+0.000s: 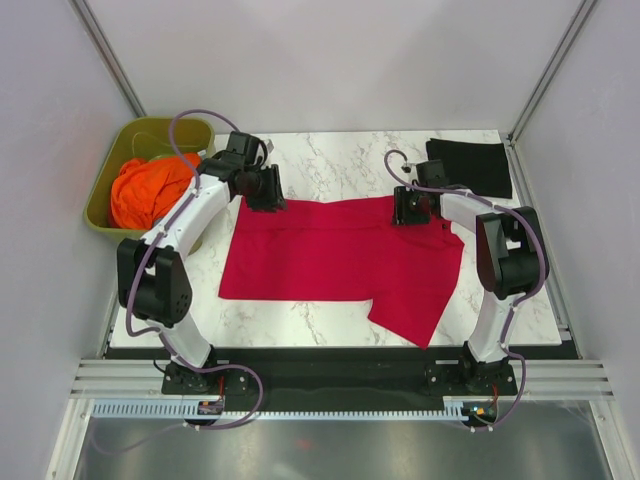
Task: Fold and stack the t-shirts
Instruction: Fold the tshirt
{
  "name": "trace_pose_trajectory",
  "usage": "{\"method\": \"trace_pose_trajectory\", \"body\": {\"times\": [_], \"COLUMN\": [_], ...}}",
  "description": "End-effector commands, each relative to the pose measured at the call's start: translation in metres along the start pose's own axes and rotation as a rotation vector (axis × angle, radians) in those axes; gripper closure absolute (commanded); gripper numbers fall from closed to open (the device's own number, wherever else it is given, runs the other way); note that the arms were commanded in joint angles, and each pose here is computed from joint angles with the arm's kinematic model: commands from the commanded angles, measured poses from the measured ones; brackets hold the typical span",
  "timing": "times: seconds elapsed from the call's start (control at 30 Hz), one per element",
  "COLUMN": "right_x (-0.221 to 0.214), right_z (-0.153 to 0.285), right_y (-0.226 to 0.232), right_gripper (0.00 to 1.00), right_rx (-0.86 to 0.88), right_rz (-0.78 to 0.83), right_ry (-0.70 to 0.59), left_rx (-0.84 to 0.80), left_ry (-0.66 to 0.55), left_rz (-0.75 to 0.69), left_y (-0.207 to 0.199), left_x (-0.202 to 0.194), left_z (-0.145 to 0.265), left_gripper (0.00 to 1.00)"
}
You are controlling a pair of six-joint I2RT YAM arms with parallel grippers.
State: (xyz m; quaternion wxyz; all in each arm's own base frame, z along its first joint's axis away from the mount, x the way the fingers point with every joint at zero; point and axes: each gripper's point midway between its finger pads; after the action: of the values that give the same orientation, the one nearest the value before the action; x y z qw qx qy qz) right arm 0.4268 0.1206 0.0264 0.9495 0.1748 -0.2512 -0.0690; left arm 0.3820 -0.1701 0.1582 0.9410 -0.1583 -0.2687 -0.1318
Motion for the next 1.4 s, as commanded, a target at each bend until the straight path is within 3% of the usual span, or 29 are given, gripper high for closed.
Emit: {"method": "trace_pose_trajectory", "body": {"times": [0.0, 0.4, 0.67, 0.87, 1.03, 1.2, 1.37], "right_x": [-0.008, -0.042, -0.075, -0.044, -0.013, -0.013, -0.015], "right_z": [0.003, 0.044, 0.069, 0.095, 0.124, 0.137, 0.134], "right_y": [0.002, 0.024, 0.038, 0.003, -0.044, -0.078, -0.083], "right_gripper": [0.47, 0.5, 0.52, 0.55, 0.55, 0.53, 0.52], "right_rx": [0.004, -0.024, -0.022, -0.245, -0.381, -0.495, -0.512], "right_rz": [0.015, 0.013, -0.007, -0.19, -0.523, -0.734, -0.811], "right_ry": [0.029, 0.021, -0.003, -0.215, -0.384, -0.412, -0.388], "left_rx": [-0.031, -0.052, -0.118, -0.27, -0.398, -0.509, -0.549], "left_ry": [-0.074, -0.105, -0.068, -0.13, -0.186, -0.14, -0.066], "left_rz": [-0.038, -0.022, -0.009, 0.102, 0.188, 0.311, 0.328], "left_y": [-0.009, -0.019, -0.05, -0.095, -0.141, -0.183, -0.216], "left_x": [0.013, 0.013, -0.003, 0.013, 0.035, 0.037, 0.036], "left_z": [0.019, 0.028, 0.008, -0.008, -0.032, -0.063, -0.101], "left_gripper": [0.58, 0.58, 0.58, 0.56, 0.5, 0.46, 0.44]}}
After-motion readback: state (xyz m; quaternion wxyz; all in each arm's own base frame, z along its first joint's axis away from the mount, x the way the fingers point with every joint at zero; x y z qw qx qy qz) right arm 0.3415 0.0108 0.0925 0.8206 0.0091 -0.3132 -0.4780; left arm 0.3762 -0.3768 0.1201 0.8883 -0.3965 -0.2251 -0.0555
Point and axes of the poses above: each gripper's point midway between its finger pads, its own z axis back along the fingers, its own y axis along the line the jaws close on, x = y × z, and after that the axes turned 15 degrees about -z, right-handed
